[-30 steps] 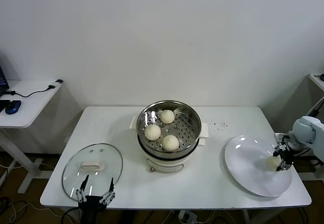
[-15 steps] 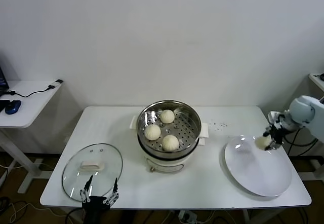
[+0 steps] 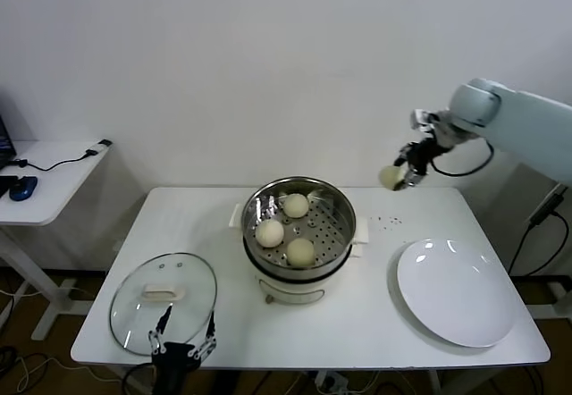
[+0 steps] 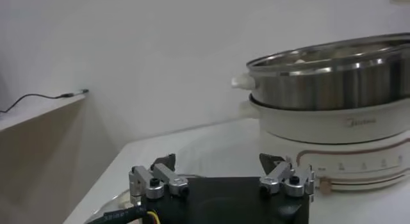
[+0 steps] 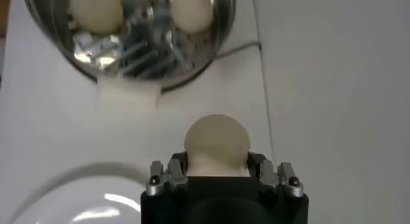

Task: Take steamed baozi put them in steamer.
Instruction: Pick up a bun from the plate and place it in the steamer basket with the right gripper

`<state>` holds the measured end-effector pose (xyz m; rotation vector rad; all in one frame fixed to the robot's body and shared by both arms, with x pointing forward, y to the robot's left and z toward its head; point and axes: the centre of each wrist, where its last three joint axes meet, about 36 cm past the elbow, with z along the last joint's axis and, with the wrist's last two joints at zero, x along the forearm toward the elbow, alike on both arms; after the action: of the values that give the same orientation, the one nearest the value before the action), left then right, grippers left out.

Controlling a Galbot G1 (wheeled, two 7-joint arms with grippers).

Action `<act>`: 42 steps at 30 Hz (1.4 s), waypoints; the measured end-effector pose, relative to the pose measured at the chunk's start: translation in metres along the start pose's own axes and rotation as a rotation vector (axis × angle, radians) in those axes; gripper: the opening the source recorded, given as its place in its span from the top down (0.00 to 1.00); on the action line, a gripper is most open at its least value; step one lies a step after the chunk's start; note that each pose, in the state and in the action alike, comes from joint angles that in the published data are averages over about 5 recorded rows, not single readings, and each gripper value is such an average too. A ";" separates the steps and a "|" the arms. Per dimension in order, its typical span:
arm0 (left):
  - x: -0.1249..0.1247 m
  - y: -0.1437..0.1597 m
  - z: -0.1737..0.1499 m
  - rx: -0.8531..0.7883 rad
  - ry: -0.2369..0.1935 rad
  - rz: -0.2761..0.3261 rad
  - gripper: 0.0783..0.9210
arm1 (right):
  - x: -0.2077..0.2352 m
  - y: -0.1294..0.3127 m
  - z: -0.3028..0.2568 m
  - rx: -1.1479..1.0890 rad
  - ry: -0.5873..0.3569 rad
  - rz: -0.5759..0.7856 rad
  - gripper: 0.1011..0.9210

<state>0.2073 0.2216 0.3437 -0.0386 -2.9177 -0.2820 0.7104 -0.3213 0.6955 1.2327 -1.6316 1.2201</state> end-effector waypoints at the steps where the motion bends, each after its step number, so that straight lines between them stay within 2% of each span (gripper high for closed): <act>1: -0.001 0.000 0.000 0.001 -0.001 0.002 0.12 | 0.000 -0.001 -0.013 0.011 -0.006 -0.007 0.38; 7: -0.004 0.000 0.000 0.005 -0.009 0.007 0.12 | -0.015 0.002 -0.084 0.079 -0.011 -0.057 0.37; 13: -0.006 0.003 0.003 0.010 -0.007 0.004 0.12 | -0.043 0.015 -0.127 0.133 0.018 -0.101 0.37; 34: -0.009 0.007 0.007 0.016 0.001 -0.004 0.12 | -0.141 0.047 -0.144 0.204 0.116 -0.163 0.37; 37: -0.008 0.007 0.007 0.018 0.002 -0.005 0.12 | -0.147 0.050 -0.144 0.203 0.117 -0.163 0.31; 42: -0.006 0.008 0.008 0.018 0.005 -0.006 0.12 | -0.149 0.052 -0.144 0.196 0.111 -0.164 0.15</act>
<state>0.2121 0.2308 0.3364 -0.0259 -2.9160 -0.2569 0.7015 -0.1400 0.5830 1.3647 -1.3280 1.3435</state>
